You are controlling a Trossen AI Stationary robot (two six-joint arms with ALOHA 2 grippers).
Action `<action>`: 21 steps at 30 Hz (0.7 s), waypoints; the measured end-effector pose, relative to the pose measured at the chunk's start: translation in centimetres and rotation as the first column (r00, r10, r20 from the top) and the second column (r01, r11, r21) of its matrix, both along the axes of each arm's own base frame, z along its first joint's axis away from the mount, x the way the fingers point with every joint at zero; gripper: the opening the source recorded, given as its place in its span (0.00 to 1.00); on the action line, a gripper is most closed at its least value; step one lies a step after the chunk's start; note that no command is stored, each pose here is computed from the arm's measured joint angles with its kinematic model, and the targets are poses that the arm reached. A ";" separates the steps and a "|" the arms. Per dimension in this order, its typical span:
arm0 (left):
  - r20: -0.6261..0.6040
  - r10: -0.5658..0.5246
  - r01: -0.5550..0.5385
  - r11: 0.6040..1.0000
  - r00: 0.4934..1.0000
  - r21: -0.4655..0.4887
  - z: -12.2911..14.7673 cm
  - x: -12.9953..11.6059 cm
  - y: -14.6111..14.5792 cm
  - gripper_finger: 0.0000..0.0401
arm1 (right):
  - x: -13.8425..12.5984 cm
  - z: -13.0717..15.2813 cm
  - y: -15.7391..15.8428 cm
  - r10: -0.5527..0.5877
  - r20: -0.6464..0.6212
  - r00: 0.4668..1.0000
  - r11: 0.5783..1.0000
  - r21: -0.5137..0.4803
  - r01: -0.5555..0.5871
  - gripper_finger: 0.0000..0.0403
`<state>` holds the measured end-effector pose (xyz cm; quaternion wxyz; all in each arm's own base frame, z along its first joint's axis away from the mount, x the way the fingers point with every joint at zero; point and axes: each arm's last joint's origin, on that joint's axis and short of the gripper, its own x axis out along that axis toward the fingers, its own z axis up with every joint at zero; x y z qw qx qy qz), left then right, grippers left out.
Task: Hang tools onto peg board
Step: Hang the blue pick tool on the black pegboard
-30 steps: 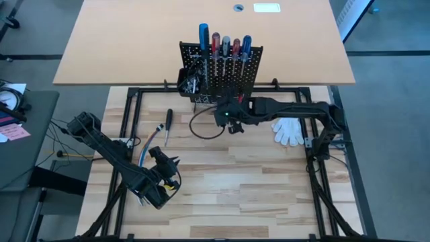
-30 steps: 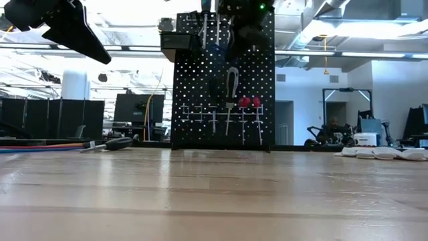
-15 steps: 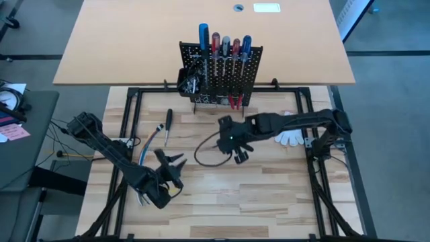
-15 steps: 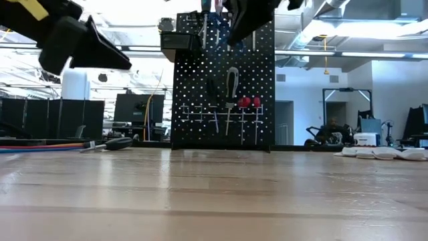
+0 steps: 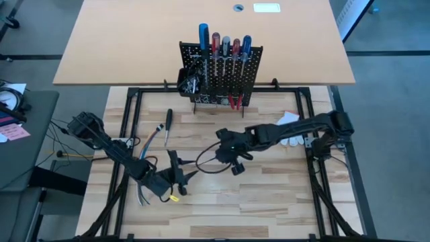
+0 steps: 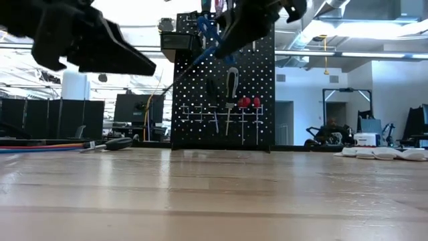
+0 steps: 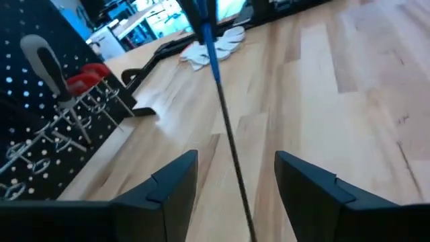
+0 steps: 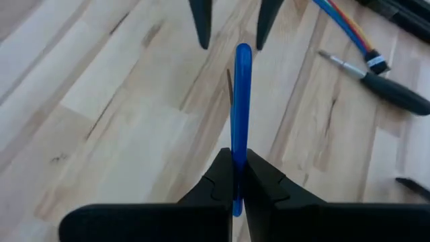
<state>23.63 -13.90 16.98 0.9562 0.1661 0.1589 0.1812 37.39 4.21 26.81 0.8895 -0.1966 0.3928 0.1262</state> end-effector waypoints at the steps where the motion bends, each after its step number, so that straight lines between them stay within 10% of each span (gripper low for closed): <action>1: 0.011 -0.001 0.001 1.000 1.000 -0.006 -0.1 -0.1 0.1 0.47 | -0.2 -0.3 -0.1 -0.011 0.017 1.000 1.000 0.012 0.011 0.04; 21: 0.075 0.026 -0.021 0.997 0.997 -0.072 -0.2 0.0 0.7 0.22 | -3.1 -1.4 0.8 -0.058 0.254 0.965 0.990 0.138 0.023 0.04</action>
